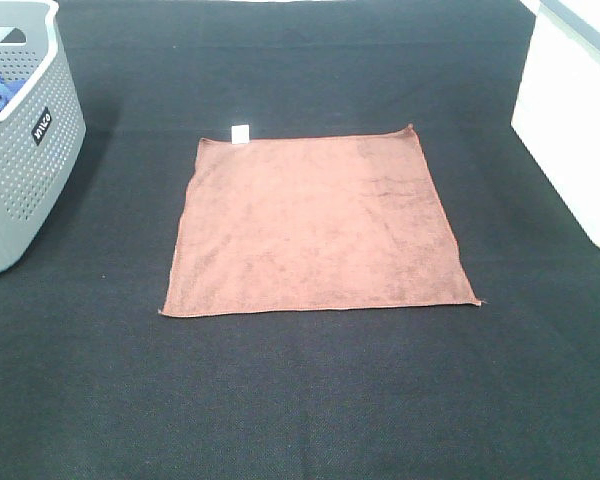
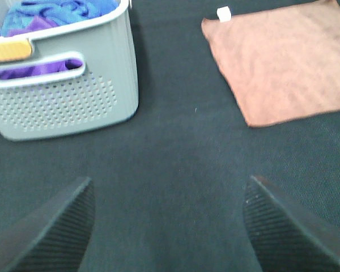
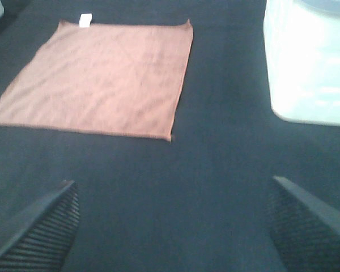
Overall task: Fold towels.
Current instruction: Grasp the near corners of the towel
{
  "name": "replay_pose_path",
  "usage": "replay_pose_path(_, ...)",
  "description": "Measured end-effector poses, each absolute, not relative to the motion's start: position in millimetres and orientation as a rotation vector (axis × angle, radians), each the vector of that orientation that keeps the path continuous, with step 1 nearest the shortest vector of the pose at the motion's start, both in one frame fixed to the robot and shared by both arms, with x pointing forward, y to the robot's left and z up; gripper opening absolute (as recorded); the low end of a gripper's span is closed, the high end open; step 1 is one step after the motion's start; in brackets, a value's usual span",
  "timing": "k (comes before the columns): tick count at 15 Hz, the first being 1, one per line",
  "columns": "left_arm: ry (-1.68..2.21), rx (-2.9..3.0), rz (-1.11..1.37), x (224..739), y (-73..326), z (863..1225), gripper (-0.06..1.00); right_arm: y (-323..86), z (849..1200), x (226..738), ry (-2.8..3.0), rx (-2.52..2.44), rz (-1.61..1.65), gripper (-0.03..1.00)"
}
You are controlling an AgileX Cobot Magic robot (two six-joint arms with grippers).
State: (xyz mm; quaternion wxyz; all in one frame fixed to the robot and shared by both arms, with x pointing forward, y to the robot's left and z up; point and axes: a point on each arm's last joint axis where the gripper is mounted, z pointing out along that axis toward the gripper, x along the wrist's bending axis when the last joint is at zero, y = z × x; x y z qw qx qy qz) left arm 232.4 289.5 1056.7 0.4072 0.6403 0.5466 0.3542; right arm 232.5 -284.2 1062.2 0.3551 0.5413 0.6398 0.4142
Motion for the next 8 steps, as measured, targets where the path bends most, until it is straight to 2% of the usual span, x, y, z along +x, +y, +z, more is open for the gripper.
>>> replay_pose_path(4, 1.283, 1.418, 0.858, 255.8, 282.6, 1080.3, 0.70, -285.8, 1086.3, 263.1, 1.557, 1.421, 1.137, 0.83)
replay_pose_path(8, 1.422, 1.283, 0.545, 315.7, 272.7, 1085.7, 0.70, -288.4, 1089.5, 332.1, 1.569, 1.590, 1.103, 0.79)
